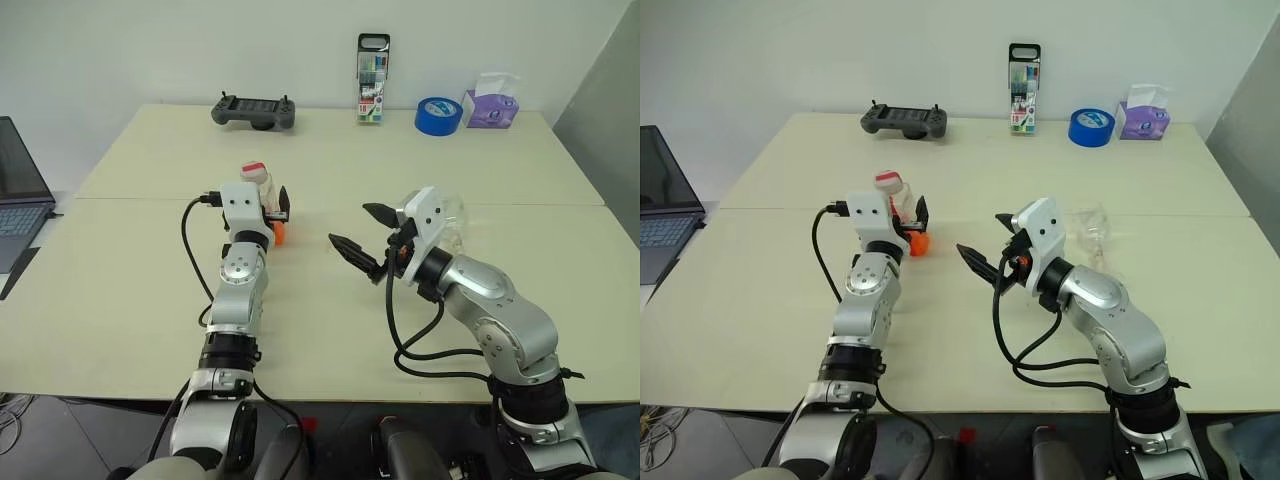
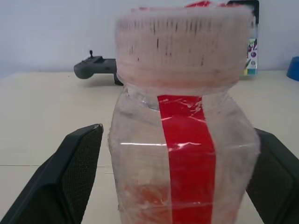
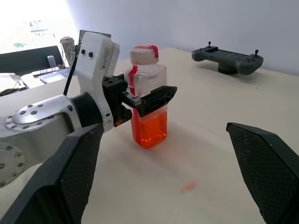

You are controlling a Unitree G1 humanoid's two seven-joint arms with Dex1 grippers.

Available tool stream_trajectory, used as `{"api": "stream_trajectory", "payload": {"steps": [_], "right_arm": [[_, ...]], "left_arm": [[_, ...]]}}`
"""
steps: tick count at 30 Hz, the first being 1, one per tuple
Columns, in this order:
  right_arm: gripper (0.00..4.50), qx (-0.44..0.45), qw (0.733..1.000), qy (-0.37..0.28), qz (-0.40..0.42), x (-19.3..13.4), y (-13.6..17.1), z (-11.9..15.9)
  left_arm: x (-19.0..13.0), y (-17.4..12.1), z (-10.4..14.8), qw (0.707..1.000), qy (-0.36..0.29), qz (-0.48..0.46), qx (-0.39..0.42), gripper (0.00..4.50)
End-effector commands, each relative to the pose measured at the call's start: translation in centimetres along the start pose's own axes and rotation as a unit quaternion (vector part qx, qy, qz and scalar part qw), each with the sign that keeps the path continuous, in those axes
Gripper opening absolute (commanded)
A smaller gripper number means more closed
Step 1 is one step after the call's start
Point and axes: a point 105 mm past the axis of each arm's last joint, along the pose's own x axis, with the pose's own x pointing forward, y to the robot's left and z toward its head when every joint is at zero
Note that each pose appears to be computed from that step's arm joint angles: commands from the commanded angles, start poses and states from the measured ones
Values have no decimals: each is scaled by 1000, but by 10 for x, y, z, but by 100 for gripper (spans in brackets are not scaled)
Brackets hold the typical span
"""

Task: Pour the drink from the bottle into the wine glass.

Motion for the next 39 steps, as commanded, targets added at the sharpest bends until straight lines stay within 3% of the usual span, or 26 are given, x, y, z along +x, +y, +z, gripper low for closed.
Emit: {"api": "stream_trajectory", "payload": {"steps": [1,9,14,18,22,27,39], "right_arm": [[450,-13,1000,-20,10,0,6,13],[450,-17,1000,-22,9,-3,7,19],[450,-22,998,-55,-31,-3,-5,58],[450,-25,997,-45,-65,5,-16,82],[450,9,998,-54,-37,13,-1,95],[450,17,998,-41,-36,19,14,91],[450,25,995,13,-98,16,2,66]], "left_arm": [[6,0,17,999,-38,-9,-4,406],[9,4,20,998,-49,-24,12,178],[14,12,41,995,-71,-69,22,173],[-5,-20,51,974,-84,-201,57,173],[-37,-66,56,941,-82,-325,51,173],[-70,-104,65,915,-80,-396,16,173],[-78,-116,67,909,-76,-410,0,172]]}}
